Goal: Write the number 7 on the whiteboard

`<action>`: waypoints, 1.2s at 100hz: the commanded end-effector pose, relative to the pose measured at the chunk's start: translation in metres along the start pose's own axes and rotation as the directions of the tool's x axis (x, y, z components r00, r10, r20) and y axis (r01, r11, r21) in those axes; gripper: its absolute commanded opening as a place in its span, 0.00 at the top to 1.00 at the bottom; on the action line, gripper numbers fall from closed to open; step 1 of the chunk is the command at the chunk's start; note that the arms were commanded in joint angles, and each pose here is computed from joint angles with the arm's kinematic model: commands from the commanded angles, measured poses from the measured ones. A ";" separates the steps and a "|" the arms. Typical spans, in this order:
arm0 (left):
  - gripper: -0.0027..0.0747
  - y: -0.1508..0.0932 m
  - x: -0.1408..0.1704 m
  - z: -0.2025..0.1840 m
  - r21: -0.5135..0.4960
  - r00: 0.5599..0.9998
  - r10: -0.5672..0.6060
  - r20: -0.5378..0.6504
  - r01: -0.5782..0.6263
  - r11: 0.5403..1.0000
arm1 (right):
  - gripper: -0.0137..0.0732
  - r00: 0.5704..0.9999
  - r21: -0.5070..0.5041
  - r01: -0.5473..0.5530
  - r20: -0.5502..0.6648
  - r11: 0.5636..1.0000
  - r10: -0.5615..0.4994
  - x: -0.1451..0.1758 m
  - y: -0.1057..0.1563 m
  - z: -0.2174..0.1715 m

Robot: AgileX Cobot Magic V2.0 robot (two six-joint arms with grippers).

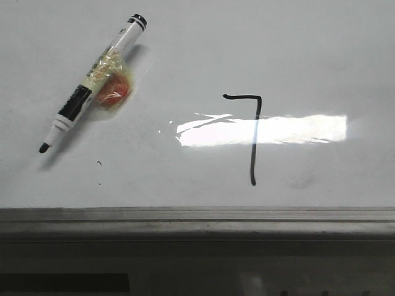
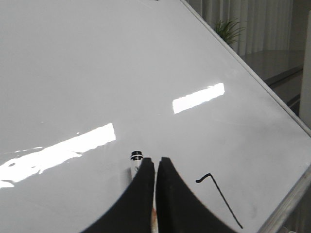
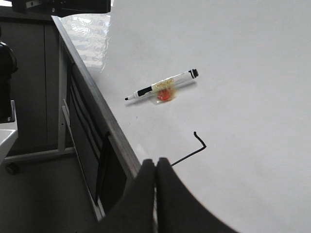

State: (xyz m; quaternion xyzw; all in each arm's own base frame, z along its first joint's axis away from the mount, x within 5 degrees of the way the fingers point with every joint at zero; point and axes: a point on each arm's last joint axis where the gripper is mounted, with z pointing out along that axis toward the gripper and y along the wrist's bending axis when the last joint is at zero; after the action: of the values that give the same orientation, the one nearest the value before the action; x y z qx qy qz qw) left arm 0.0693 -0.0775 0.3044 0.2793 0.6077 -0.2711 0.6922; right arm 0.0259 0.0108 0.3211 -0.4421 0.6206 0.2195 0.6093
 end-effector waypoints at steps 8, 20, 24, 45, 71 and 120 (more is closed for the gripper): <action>0.99 0.012 -0.001 0.002 -0.086 0.998 -0.039 -0.040 0.035 0.996 | 0.90 0.996 0.017 0.022 0.081 1.000 -0.023 -0.013 -0.003 -0.002; 0.99 0.025 0.014 -0.004 -0.223 0.988 -0.119 -0.096 0.095 0.970 | 0.90 0.996 0.017 0.022 0.081 1.000 -0.023 -0.013 -0.003 -0.002; 0.99 0.029 0.021 -0.008 -0.269 0.986 -0.134 -0.103 0.102 0.958 | 0.90 0.996 0.017 0.022 0.081 1.000 -0.023 -0.013 -0.003 -0.002; 0.99 0.034 0.047 -0.033 -0.404 0.986 -0.160 -0.044 0.129 0.906 | 0.90 0.996 0.017 0.022 0.081 1.000 -0.023 -0.013 -0.003 -0.002; 0.99 0.029 0.073 -0.043 -0.390 0.993 -0.050 -0.102 0.006 0.921 | 0.90 0.996 0.017 0.022 0.081 1.000 -0.023 -0.013 -0.003 -0.002; 0.99 0.024 0.108 -0.055 -0.415 0.969 -0.170 -0.179 0.082 0.906 | 0.90 0.996 0.017 0.022 0.081 1.000 -0.023 -0.013 -0.003 -0.002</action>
State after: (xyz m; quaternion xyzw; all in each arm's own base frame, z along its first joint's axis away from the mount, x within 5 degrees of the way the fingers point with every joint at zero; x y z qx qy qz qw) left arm 0.0632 -0.0265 0.1965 0.1239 0.7450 -0.1515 0.6377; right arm 0.0260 0.0110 0.3206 -0.4425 0.6209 0.2192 0.6087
